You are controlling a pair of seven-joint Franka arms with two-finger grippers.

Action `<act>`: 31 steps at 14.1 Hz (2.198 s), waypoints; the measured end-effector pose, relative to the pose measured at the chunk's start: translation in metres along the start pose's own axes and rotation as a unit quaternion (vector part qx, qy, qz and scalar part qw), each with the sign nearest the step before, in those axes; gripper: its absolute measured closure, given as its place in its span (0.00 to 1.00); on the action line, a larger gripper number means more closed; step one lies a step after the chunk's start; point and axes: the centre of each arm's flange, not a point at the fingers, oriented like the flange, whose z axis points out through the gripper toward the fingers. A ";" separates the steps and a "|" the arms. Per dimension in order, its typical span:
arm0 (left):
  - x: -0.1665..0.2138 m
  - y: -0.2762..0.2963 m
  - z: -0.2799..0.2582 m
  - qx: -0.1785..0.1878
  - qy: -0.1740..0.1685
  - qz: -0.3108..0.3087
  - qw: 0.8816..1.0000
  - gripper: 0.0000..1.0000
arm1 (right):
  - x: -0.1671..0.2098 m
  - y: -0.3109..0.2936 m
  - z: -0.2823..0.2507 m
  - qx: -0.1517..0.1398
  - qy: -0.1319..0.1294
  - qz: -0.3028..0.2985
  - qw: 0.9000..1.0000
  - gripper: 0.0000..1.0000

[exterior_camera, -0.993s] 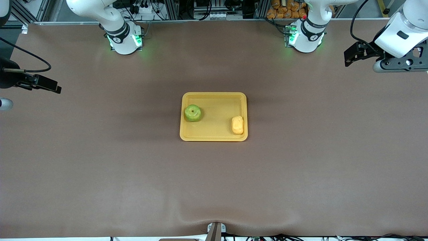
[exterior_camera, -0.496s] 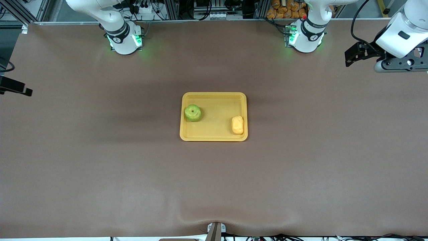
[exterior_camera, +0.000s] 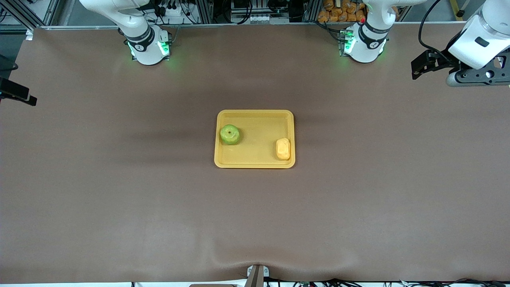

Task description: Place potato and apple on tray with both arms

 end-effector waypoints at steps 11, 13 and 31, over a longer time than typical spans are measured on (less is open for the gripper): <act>0.000 -0.005 -0.008 -0.002 0.010 -0.005 1.000 0.00 | -0.042 0.024 -0.001 0.007 0.051 0.005 0.999 0.00; 0.001 -0.006 -0.011 -0.003 0.012 -0.006 1.000 0.00 | -0.042 0.024 -0.001 0.006 0.051 0.005 0.999 0.00; 0.008 -0.024 -0.013 -0.008 0.015 -0.022 1.000 0.00 | -0.036 0.026 0.009 0.005 0.039 0.008 0.999 0.00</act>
